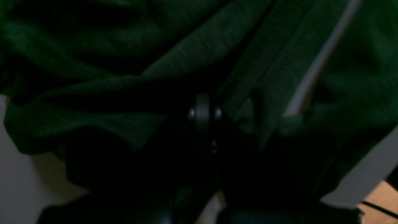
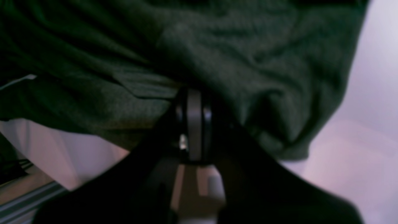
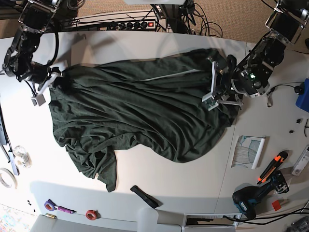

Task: Layout the t-shirt on the table in an organized manner, then fold the t-shirt properly
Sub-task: 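Drag the grasped shirt section with the left gripper toward the hem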

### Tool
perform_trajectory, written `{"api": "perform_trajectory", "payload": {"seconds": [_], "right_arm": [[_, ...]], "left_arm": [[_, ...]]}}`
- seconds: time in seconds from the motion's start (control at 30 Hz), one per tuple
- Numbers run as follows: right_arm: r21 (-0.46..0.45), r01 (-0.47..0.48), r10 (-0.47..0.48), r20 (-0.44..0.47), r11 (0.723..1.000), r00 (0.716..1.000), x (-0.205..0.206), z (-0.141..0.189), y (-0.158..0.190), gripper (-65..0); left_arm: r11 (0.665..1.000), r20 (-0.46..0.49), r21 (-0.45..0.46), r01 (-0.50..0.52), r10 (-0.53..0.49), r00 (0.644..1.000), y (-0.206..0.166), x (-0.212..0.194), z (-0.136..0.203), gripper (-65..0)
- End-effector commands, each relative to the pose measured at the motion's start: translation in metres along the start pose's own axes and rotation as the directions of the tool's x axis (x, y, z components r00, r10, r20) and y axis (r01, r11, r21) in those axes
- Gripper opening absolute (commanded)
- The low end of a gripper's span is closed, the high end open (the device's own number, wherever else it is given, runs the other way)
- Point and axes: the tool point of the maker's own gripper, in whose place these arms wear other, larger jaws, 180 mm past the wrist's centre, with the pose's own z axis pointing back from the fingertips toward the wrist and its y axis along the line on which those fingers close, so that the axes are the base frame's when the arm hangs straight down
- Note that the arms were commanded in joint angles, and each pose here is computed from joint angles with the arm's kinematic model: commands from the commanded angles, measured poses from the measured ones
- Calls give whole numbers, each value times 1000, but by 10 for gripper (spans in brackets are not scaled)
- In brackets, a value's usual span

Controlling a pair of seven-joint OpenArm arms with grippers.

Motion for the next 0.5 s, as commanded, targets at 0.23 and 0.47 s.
{"api": "perform_trajectory", "payload": {"seconds": [0.23,0.47], "right_arm": [[127,41,-47,46,991,998,-2,9,18,-650],[362,11,-109,250,932,962,45,30,57,-650]], "left_arm": [[1000,191,-27,13,-8,982,18,61,22,-650],[1000,264,-13,25,-21,964,23,86,27,-638]]}}
